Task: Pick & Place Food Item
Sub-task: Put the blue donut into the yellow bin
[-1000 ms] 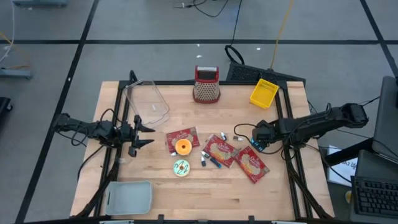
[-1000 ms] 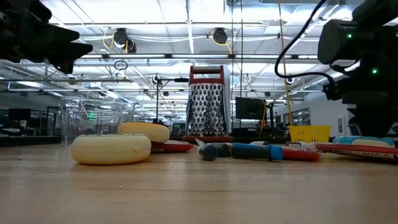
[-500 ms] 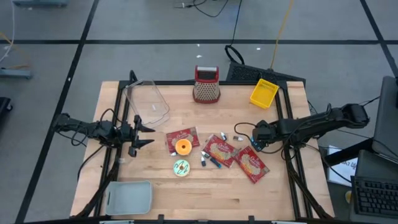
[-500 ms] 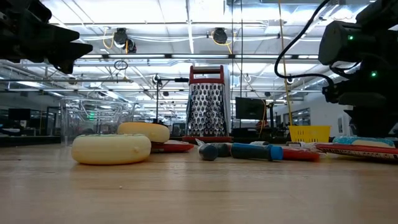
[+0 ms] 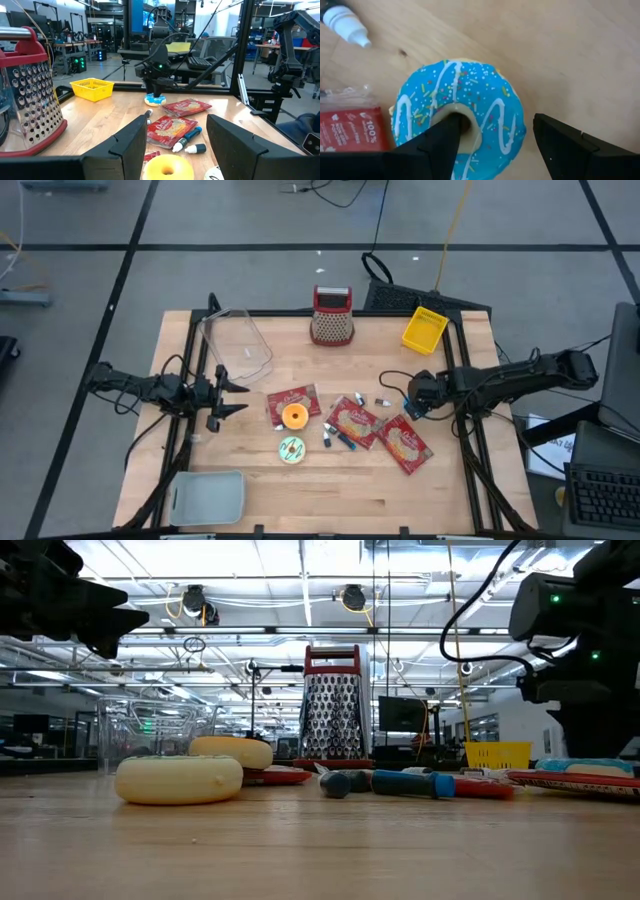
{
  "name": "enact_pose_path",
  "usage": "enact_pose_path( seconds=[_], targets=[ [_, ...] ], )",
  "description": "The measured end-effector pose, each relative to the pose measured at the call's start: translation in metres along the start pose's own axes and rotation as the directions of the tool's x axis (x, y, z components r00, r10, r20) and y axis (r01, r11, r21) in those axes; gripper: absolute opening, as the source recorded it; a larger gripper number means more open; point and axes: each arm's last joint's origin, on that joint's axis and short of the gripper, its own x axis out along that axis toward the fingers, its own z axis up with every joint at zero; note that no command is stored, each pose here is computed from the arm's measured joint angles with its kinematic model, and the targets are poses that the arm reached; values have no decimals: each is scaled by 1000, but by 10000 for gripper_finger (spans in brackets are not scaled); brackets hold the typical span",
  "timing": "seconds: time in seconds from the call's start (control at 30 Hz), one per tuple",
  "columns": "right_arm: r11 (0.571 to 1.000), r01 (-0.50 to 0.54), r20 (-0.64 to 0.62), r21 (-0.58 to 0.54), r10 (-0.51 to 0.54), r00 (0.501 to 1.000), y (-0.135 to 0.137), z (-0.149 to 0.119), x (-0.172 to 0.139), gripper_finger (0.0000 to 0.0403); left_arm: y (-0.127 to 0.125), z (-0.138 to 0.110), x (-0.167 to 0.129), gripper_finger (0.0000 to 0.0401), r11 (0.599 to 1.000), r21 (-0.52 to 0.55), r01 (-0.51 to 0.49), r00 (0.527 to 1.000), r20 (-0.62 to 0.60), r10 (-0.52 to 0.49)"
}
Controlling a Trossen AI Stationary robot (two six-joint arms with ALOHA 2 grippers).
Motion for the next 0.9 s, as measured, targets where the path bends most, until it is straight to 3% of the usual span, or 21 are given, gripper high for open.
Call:
enact_pose_path(
  seconds=[0.6, 0.9],
  targets=[
    [994, 108, -3, -3, -108, 994, -1, 6, 12, 238, 0, 0, 0, 209, 1000, 0, 0, 1000, 0, 0],
    [995, 97, 5, -7, -97, 995, 1, 8, 13, 238, 0, 0, 0, 209, 1000, 0, 0, 1000, 0, 0]
  ],
)
